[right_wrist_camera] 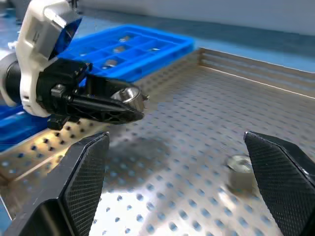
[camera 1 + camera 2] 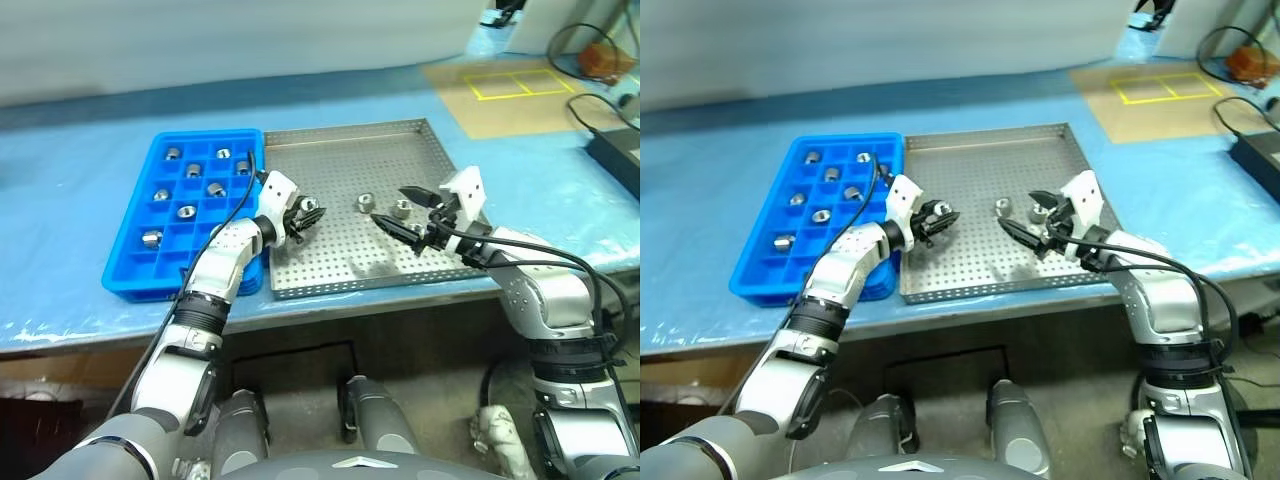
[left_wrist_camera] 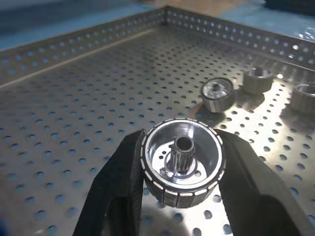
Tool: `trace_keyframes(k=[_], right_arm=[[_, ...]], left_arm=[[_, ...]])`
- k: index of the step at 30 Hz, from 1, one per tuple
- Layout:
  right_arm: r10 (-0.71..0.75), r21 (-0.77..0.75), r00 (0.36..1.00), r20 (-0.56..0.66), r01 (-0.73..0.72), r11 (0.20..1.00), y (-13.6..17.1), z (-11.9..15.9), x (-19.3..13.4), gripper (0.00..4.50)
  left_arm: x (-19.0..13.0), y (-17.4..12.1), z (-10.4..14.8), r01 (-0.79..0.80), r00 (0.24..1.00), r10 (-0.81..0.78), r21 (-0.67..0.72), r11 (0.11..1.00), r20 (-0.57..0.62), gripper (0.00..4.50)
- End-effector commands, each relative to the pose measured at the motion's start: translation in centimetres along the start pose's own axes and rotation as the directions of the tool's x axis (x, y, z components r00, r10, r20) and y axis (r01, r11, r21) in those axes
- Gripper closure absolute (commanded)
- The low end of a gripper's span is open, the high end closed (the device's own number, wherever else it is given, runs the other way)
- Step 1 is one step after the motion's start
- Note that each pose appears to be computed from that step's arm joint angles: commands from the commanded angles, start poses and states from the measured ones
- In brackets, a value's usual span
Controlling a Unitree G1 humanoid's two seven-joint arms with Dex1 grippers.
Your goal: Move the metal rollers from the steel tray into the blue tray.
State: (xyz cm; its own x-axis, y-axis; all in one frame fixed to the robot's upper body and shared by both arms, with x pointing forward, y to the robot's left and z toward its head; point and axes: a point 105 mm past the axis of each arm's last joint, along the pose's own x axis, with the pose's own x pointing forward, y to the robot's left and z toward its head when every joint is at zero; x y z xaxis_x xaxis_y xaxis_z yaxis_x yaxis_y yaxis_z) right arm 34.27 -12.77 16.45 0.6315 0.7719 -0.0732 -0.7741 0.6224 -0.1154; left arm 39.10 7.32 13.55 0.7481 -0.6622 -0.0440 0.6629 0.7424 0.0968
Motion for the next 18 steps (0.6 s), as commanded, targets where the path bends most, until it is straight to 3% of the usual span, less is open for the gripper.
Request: trace_keyframes(k=[1,8,18], right_arm=[[0.088,-0.044,0.996,0.03,-0.086,0.995,0.6,0.8,1.6,0.0],[0.2,-0.071,0.979,0.036,-0.197,0.978,1.6,1.0,4.2,0.0],[0.254,-0.068,0.967,0.037,-0.251,0.966,2.4,0.7,5.6,0.0]], left_arm=[[-2.8,2.6,2.7,-0.155,0.984,0.155,0.003,0.988,0.092,2.77],[-6.4,3.0,4.5,-0.256,0.957,0.256,-0.016,0.967,0.136,2.77],[-11.5,2.7,2.9,-0.374,0.927,0.374,-0.03,0.927,0.004,2.77]])
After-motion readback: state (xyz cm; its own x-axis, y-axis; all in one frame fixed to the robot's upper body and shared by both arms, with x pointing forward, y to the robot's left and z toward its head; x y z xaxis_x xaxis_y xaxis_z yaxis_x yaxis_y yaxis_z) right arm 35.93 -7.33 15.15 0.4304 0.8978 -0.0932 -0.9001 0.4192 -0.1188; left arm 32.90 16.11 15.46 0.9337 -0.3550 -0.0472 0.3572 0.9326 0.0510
